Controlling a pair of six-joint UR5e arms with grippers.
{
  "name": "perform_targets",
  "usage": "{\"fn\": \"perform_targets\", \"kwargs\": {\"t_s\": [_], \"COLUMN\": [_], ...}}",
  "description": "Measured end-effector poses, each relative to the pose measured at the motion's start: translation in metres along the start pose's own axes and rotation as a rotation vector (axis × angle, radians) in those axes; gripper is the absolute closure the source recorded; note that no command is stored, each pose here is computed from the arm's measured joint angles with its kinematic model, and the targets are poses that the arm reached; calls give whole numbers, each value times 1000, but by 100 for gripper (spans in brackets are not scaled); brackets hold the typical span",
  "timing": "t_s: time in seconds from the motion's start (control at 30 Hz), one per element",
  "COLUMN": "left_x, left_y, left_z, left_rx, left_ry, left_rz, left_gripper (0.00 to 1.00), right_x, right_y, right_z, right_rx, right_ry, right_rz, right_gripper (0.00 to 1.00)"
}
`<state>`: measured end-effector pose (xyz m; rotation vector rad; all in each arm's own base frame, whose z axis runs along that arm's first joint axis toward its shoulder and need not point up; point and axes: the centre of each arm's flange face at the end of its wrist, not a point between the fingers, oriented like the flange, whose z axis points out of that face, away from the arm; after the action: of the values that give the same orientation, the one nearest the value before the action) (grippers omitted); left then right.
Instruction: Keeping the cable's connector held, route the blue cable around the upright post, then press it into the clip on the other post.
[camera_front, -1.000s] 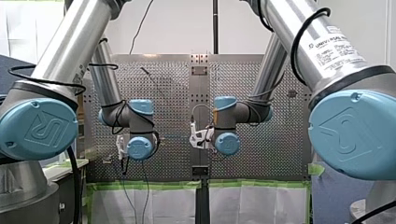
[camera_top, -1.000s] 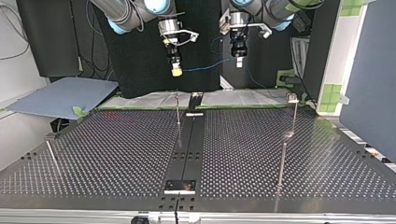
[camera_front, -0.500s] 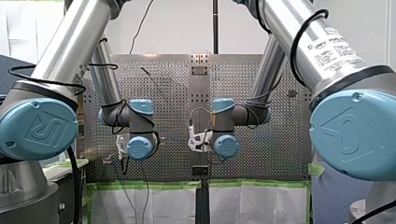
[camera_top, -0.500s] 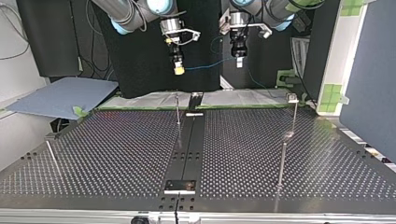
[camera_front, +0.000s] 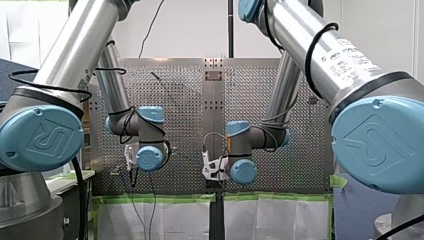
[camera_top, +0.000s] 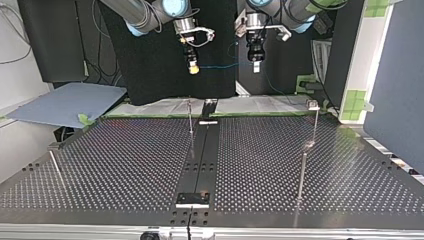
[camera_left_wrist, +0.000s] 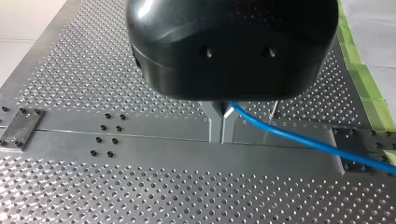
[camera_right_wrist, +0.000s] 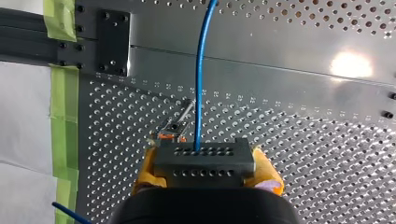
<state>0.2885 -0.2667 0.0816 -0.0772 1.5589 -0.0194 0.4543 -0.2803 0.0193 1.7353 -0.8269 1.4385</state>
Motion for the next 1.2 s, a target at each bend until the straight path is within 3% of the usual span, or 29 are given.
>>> {"fn": "perform_targets", "kwargs": {"t_s": [0.13, 0.4, 0.53, 0.97, 1.1, 1.2], "left_x": [2, 17, 19, 20, 13, 5], "left_y": [1, 14, 18, 19, 15, 12], "left_z": [-1, -9, -13, -14, -20, -24], "left_rx": [-5, -70, -80, -82, -83, -83], "left_ry": [6, 86, 117, 129, 126, 124], "left_rz": [8, 111, 138, 147, 145, 139], "left_gripper": [100, 100, 100, 100, 100, 100], "right_x": [0, 0, 0, 0, 6, 16], "right_y": [0, 0, 0, 0, 6, 10], "right_z": [0, 0, 0, 0, -2, -7], "right_rx": [0, 0, 0, 0, -25, -49], "right_ry": [-1, -1, -1, -1, -10, -19], "right_rz": [0, 0, 0, -1, -18, -15], "right_gripper": [100, 100, 100, 100, 100, 100]}}
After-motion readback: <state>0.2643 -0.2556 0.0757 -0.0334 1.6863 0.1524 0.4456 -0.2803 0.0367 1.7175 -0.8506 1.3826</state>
